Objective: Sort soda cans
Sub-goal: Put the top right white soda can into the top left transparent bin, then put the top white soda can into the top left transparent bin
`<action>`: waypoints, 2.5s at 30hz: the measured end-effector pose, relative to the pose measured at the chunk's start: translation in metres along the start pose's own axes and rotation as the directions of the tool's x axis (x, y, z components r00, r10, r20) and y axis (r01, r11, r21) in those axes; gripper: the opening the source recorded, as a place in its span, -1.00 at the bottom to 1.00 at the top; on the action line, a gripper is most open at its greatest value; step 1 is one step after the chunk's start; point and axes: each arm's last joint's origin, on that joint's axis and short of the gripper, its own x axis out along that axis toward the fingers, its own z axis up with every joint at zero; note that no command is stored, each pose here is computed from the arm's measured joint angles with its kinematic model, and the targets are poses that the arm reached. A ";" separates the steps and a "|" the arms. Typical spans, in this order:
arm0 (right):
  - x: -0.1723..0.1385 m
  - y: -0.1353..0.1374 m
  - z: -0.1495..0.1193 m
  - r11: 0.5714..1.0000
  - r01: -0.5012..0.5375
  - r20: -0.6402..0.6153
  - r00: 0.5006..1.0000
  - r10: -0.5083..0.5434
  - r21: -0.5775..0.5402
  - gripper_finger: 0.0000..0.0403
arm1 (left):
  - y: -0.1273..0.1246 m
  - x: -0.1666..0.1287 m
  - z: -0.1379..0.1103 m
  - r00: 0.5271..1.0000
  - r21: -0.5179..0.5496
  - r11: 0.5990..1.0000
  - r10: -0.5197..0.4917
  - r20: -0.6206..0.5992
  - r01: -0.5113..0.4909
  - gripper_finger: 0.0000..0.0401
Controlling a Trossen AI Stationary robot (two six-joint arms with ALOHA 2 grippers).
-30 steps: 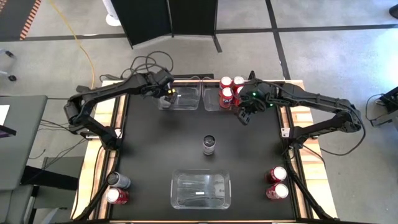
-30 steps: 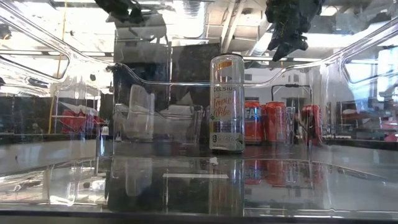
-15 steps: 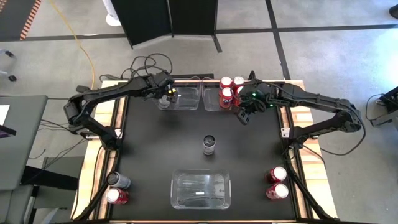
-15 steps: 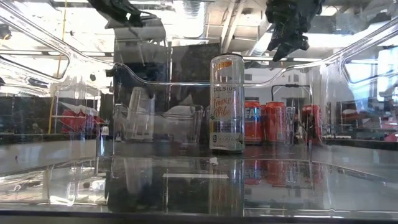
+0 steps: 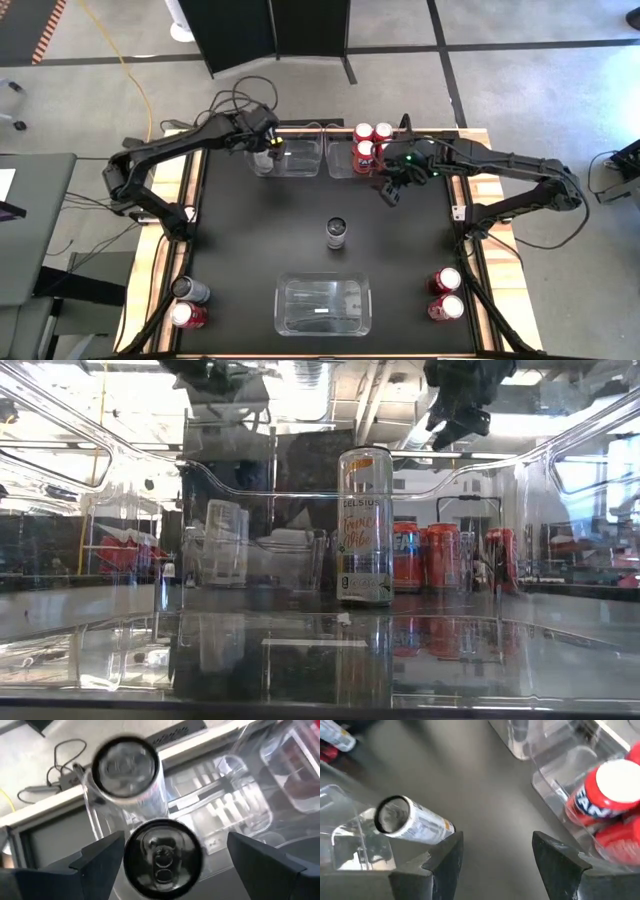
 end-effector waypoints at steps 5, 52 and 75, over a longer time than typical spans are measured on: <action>0.004 0.014 0.008 0.989 -0.056 0.090 0.994 0.069 -0.140 0.27 | 0.003 -0.021 0.016 1.000 0.065 0.998 -0.006 0.022 0.004 0.73; 0.112 0.079 -0.005 0.868 -0.289 -0.107 0.957 0.269 -0.403 0.98 | 0.010 -0.131 0.054 0.914 0.554 0.783 -0.396 0.094 0.282 0.73; 0.113 0.069 0.002 0.860 -0.280 -0.069 0.958 0.277 -0.427 0.98 | 0.024 -0.125 0.060 0.942 0.537 0.816 -0.317 0.110 0.212 0.73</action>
